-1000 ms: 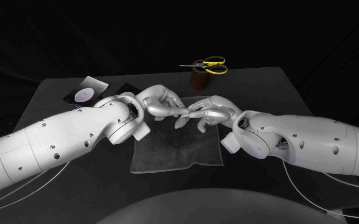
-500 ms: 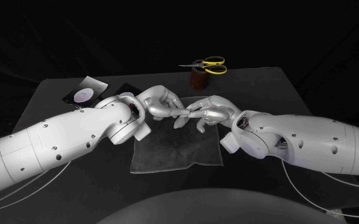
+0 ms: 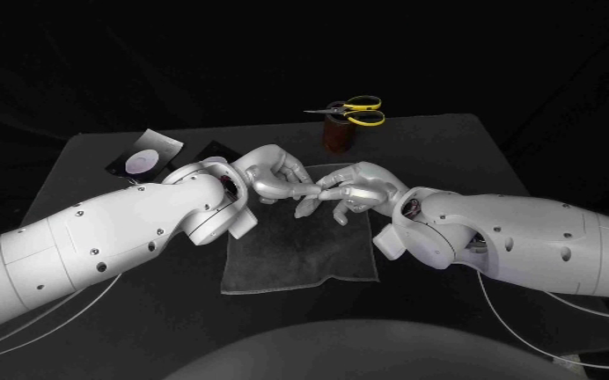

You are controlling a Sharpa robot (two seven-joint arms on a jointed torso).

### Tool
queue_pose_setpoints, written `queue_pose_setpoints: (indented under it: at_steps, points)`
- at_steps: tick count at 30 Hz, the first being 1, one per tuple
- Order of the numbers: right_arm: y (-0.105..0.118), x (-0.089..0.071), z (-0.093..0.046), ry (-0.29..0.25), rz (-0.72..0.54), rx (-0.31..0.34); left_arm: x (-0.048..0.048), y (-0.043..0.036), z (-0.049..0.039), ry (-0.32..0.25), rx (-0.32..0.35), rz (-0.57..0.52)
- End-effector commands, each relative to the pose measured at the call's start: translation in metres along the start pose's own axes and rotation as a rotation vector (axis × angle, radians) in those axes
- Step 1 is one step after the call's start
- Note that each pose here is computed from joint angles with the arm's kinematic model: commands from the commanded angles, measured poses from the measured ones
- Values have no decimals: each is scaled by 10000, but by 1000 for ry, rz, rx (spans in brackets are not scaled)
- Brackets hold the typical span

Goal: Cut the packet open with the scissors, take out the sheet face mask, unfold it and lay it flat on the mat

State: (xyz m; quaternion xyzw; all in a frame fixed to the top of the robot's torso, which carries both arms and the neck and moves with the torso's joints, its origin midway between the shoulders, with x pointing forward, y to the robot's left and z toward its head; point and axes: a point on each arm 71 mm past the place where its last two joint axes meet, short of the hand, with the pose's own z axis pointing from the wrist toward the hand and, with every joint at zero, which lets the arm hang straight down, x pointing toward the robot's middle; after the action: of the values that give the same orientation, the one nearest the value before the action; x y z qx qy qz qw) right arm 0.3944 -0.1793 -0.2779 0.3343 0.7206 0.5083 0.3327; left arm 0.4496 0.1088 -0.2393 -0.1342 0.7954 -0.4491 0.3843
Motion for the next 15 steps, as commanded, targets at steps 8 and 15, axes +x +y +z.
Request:
queue_pose_setpoints:
  at_steps: [8, 15]
  points:
    - [7, -6, 5, 0, -7, -5, 41, -46, 2, 28, 22, -18]
    - [-2, -25, 5, -6, -11, -3, 45, -43, -2, 42, 25, -29]
